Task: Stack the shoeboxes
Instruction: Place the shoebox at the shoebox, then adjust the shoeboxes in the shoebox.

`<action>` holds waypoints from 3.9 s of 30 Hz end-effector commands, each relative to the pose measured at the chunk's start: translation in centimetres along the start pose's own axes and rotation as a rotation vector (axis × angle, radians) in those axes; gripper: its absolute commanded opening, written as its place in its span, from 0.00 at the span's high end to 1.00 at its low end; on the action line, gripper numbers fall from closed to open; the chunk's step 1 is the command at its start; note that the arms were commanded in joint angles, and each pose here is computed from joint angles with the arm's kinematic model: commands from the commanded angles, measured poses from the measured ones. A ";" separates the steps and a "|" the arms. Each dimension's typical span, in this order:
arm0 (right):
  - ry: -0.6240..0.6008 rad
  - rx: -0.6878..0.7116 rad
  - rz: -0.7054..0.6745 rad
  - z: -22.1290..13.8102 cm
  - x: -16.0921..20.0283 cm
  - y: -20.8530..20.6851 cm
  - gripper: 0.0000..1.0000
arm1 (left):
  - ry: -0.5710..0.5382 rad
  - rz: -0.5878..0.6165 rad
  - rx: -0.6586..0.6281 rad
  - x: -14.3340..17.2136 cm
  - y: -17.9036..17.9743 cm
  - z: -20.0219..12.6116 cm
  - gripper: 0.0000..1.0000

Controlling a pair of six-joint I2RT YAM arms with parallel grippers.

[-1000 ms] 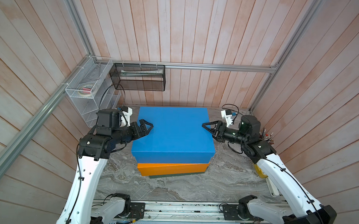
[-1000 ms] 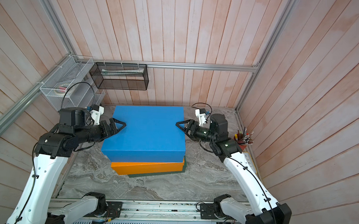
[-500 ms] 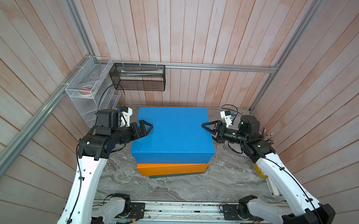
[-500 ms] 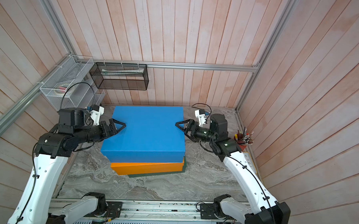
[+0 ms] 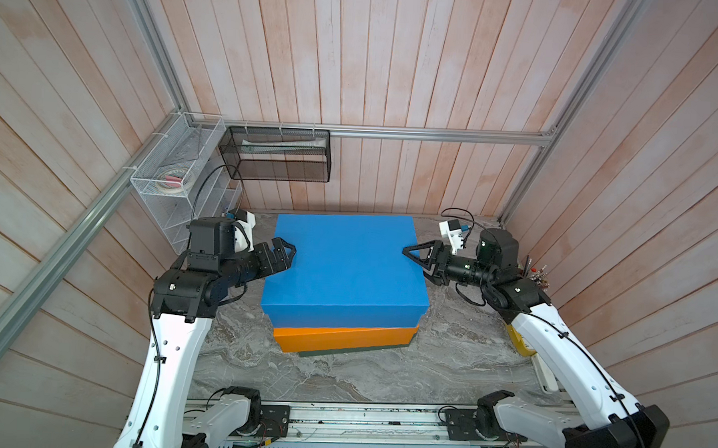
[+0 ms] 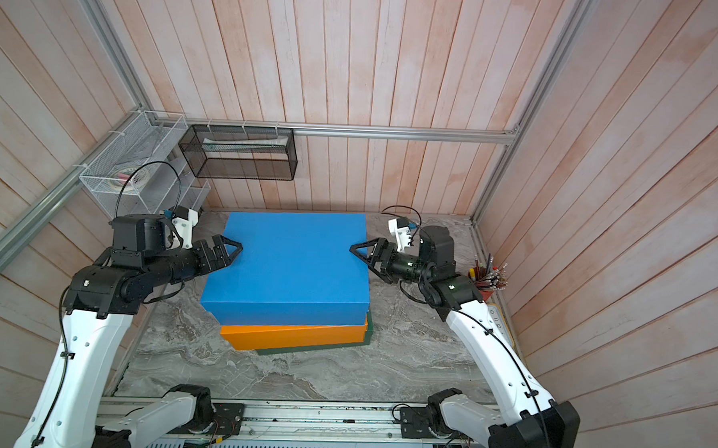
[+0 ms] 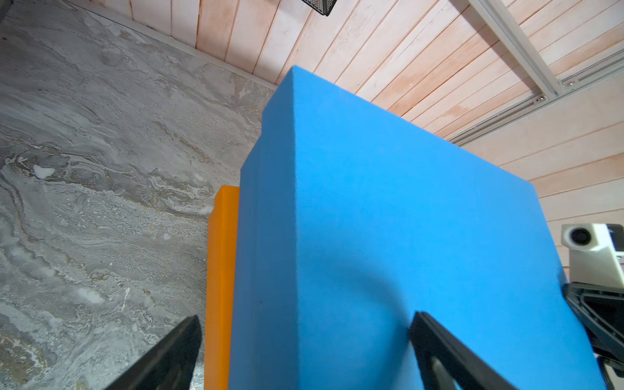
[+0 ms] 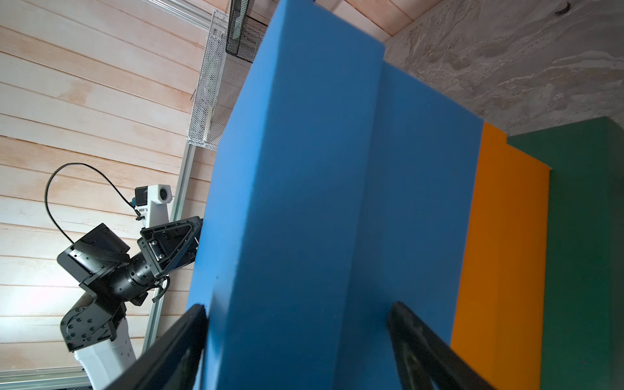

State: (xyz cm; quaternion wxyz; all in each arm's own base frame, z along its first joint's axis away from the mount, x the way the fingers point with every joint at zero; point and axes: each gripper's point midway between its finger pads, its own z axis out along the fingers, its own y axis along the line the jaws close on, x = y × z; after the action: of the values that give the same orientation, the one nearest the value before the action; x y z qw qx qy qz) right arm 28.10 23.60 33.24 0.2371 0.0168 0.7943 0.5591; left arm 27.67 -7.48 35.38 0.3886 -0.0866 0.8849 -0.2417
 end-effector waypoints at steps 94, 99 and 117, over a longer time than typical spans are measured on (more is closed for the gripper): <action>0.106 0.043 0.243 2.7 2.7 -10.2 1.00 | 0.303 -0.299 0.051 12.8 6.6 8.0 0.83; 0.105 0.047 0.246 2.4 3.0 -10.1 1.00 | 0.308 -0.288 0.063 12.2 6.2 8.5 0.83; 0.075 0.064 0.247 1.7 1.9 -11.5 0.97 | 0.323 -0.274 0.026 12.8 6.4 8.3 0.81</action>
State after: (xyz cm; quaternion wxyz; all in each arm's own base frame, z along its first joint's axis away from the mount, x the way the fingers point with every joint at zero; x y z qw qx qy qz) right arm 30.67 20.41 20.37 0.1468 0.1408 0.8206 0.5341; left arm 25.18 -8.44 17.64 0.1949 -0.1881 0.9151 -0.2989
